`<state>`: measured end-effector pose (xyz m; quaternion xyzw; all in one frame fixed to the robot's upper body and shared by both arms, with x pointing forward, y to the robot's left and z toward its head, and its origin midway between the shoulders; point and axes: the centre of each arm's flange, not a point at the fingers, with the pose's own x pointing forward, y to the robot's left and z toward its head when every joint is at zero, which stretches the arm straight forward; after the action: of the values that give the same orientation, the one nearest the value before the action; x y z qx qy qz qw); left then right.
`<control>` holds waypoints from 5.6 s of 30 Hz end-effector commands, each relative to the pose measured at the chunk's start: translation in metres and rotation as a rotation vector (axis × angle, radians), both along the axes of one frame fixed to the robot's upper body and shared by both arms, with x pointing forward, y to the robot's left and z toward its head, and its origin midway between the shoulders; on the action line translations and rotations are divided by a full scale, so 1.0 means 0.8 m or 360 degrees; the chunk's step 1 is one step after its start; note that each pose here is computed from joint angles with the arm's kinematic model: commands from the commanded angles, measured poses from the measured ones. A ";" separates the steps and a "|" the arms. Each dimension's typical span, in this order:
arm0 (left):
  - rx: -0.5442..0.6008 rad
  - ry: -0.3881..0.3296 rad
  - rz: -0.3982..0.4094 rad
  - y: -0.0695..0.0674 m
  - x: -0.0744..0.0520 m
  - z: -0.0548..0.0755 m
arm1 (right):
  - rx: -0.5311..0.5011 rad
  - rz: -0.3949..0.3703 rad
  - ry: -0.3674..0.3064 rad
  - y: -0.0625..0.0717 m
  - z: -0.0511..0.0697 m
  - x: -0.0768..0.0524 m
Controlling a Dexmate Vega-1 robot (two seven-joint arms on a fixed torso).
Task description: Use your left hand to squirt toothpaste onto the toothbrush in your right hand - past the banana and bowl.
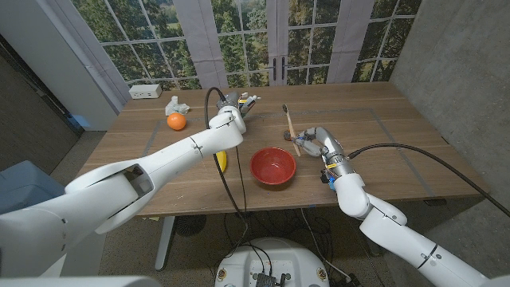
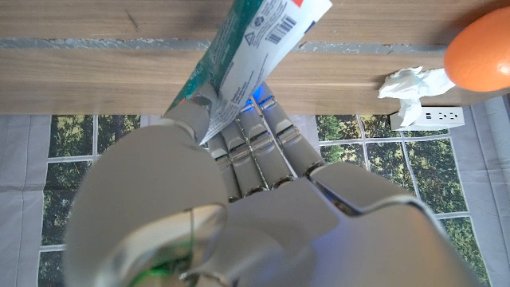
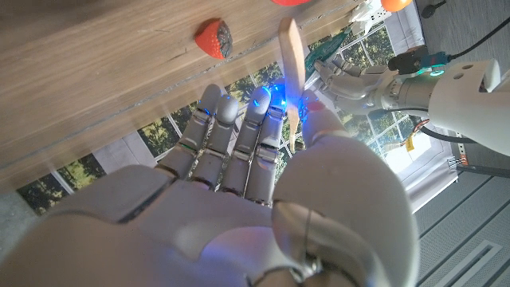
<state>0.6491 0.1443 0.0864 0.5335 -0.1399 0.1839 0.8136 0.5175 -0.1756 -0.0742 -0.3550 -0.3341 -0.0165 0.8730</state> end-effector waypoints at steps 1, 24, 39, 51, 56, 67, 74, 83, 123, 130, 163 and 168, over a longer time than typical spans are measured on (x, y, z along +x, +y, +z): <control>0.0016 -0.0133 -0.0037 0.012 -0.018 0.010 | 0.0082 0.0143 0.0193 -0.001 0.010 0.008; 0.0070 -0.0369 -0.0058 0.031 -0.060 0.018 | 0.0205 0.0364 0.0457 0.000 0.014 0.018; 0.0354 -0.0561 0.0003 0.040 -0.094 0.027 | 0.0238 0.0464 0.0584 0.002 0.018 0.022; 0.0521 -0.0632 -0.0045 0.053 -0.116 0.045 | 0.0280 0.0521 0.0703 0.002 0.023 0.028; 0.0587 -0.0663 -0.0027 0.058 -0.123 0.051 | 0.0292 0.0550 0.0735 0.003 0.027 0.031; 0.0750 -0.0716 -0.0033 0.065 -0.135 0.067 | 0.0339 0.0620 0.0802 0.004 0.035 0.036; 0.0852 -0.0733 -0.0019 0.069 -0.143 0.077 | 0.0377 0.0651 0.0859 0.005 0.038 0.040; 0.0968 -0.0754 -0.0031 0.074 -0.155 0.086 | 0.0419 0.0715 0.0948 0.004 0.042 0.045; 0.1507 -0.0688 -0.0037 0.063 -0.181 0.132 | 0.0474 0.1073 0.1256 0.030 0.069 0.046; 0.1606 -0.0656 -0.0057 0.055 -0.185 0.141 | 0.0480 0.1092 0.1280 0.039 0.072 0.049; 0.2032 -0.0408 -0.0161 0.038 -0.182 0.151 | 0.0468 0.1050 0.1288 0.059 0.092 0.035; 0.2080 -0.0392 -0.0161 0.034 -0.183 0.156 | 0.0461 0.1040 0.1259 0.063 0.094 0.035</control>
<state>0.5013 0.1776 0.2085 0.8642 -0.3531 0.1086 0.3417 0.5469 -0.1342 -0.0023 -0.0811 -0.0570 0.3464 0.9328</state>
